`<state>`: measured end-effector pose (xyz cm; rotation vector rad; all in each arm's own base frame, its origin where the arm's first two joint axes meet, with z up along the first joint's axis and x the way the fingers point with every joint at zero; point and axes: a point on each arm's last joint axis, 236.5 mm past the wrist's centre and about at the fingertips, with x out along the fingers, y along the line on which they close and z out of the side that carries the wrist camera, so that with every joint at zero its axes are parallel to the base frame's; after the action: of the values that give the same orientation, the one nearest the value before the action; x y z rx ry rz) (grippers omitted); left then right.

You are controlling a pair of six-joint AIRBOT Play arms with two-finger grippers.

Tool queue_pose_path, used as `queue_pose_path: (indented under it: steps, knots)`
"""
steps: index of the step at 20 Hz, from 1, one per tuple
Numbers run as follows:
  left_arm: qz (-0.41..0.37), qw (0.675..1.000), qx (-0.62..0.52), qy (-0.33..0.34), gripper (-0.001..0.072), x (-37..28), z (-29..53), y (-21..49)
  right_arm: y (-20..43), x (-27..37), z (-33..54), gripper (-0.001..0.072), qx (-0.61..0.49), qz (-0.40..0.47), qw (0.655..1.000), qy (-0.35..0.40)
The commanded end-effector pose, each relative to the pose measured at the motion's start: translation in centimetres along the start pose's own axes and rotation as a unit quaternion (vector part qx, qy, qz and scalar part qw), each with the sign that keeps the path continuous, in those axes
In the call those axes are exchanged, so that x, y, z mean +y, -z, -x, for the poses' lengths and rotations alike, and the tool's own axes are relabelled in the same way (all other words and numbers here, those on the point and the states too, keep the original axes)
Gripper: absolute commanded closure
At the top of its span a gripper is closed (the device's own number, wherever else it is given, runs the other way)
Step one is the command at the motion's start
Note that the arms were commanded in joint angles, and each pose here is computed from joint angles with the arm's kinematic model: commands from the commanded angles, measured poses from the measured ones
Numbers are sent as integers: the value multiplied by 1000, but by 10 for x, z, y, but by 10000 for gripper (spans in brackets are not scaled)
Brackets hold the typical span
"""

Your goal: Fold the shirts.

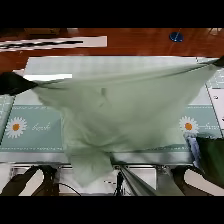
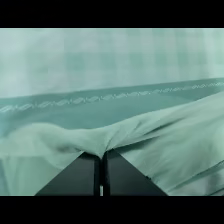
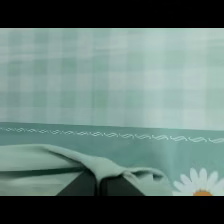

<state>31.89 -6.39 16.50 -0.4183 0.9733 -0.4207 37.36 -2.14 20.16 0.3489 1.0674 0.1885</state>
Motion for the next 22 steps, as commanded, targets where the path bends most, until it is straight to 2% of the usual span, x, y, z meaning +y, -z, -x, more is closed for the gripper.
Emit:
queue_pose_path:
  steps: [1, 7, 16, 22]
  knots:
    - [41, 999, 14, 28, 689, 41, -98, -23, -30, -15, -106, 683, 30, -3, 999, -37]
    - [47, 997, 42, 43, 688, 74, -182, -63, -79, -28, -206, 683, -39, 16, 999, -24]
    - [30, 998, -57, -15, 688, 114, -228, -119, -144, -77, -228, 683, -177, 18, 983, 47]
    - [23, 999, -27, -9, 688, 100, -273, -95, -118, -88, -263, 683, -123, 5, 991, 42]
